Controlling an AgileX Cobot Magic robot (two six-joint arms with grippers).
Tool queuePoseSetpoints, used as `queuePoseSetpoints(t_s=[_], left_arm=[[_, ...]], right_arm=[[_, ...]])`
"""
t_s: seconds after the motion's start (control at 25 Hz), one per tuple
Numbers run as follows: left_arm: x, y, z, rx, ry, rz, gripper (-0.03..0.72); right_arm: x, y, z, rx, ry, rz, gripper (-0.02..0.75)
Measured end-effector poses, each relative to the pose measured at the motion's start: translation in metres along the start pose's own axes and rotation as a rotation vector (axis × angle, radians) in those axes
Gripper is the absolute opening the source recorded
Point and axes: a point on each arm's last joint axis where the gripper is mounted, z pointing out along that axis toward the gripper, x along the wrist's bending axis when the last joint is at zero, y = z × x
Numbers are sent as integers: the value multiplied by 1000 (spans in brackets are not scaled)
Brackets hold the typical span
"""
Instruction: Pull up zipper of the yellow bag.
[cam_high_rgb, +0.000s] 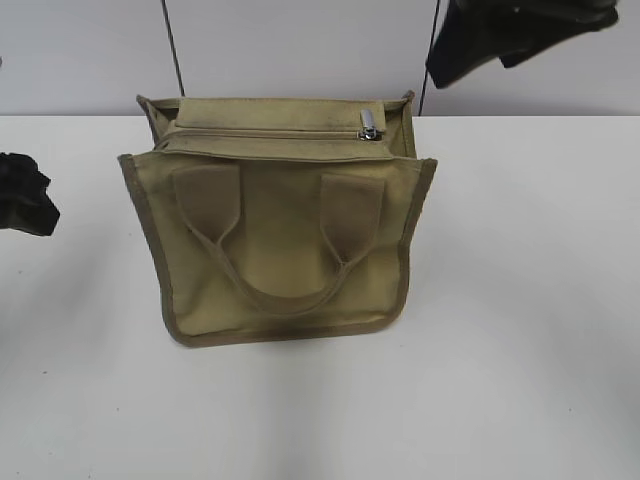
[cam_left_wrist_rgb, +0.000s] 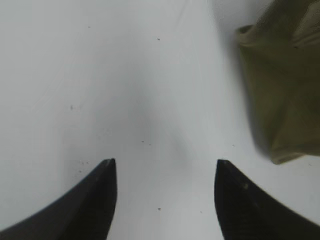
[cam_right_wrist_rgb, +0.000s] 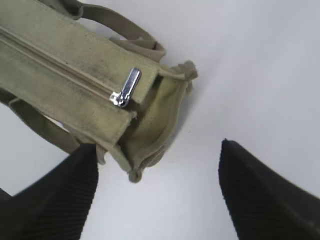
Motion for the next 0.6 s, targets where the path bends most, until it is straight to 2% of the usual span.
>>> queuePoseSetpoints(t_s=[0.2,0.6], left_arm=[[-3,1,-32,15,-30,17,460],[-4,-40,-109,-6,-58,22,470]], right_arm=[[9,-47,-21,-15,-16,3,591],[28,-145,-70,-90,-27,1,598]])
